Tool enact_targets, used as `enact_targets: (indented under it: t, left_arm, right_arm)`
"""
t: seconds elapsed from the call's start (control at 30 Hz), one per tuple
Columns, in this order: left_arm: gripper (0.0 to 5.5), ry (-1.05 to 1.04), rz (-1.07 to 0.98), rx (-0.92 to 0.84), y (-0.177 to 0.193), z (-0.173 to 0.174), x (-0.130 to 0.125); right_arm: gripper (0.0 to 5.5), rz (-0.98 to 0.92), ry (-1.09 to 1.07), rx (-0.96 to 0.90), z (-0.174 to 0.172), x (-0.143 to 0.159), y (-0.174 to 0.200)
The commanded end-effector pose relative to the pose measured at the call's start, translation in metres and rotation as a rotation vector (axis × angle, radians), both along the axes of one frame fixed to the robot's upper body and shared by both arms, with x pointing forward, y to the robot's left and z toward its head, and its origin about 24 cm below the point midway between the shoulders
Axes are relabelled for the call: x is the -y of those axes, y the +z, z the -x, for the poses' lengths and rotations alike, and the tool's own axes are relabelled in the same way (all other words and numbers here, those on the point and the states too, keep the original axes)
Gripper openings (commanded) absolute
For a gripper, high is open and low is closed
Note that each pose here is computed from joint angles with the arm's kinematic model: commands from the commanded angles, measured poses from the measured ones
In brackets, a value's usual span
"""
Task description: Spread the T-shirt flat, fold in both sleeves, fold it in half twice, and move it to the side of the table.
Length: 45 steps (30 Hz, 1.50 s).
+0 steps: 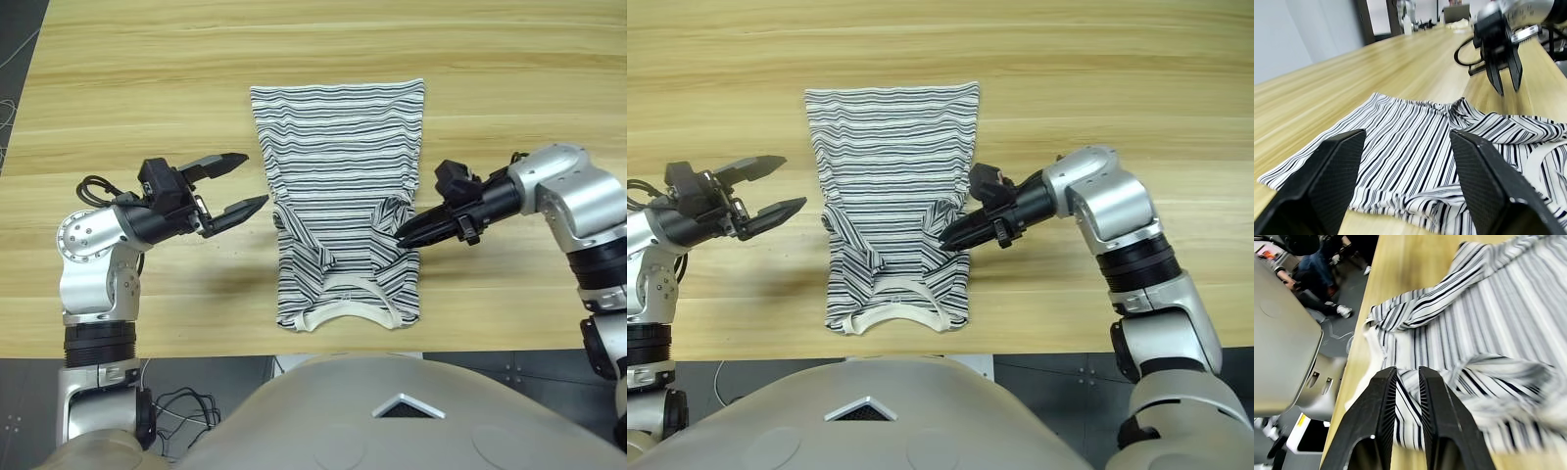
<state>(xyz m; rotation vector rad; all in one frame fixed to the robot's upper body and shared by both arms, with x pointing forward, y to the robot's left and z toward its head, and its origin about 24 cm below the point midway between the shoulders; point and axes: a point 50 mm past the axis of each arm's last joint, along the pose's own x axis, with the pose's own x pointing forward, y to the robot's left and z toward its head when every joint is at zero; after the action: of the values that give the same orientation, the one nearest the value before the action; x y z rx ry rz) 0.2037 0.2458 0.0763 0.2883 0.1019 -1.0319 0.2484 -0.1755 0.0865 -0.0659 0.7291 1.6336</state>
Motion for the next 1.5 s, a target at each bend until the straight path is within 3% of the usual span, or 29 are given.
enact_targets:
  t: [0.03,0.1,0.17,0.43,0.6,0.77,0.87,1.4,1.5]
  left_arm:
    - [3.38,-0.036,-0.491,0.16,-0.017,0.02,-0.011]
    - [3.65,-0.236,-0.708,0.324,-0.015,0.039,-0.006]
    - [3.9,-0.362,-0.79,0.383,-0.012,0.058,-0.006]
    - [5.09,-0.496,-0.85,0.405,-0.003,0.095,-0.004]
    - [5.09,-0.539,-0.802,0.438,-0.013,0.106,0.008]
    - [5.09,-0.577,-0.792,0.478,-0.034,0.104,0.016]
    - [5.09,-0.601,-0.782,0.495,-0.045,0.104,0.019]
    - [5.09,-0.645,-0.678,0.442,-0.074,0.109,0.033]
    - [4.54,-0.649,-0.68,0.409,-0.077,0.109,0.032]
  right_arm:
    - [1.03,0.187,-0.005,0.295,0.009,0.04,-0.003]
    - [1.33,0.284,0.151,0.524,0.023,0.051,-0.01]
    - [1.63,0.258,0.3,0.616,0.04,0.052,-0.015]
    - [2.81,0.099,0.53,0.817,0.072,0.043,-0.031]
    - [2.81,0.039,0.617,0.915,0.082,0.043,-0.047]
    - [2.81,-0.121,0.698,1.198,0.081,0.03,-0.055]
    - [2.81,-0.206,0.711,1.265,0.084,0.022,-0.06]
    - [2.81,-0.337,0.711,1.328,0.086,-0.007,-0.077]
    - [2.63,-0.333,0.723,1.324,0.088,-0.01,-0.08]
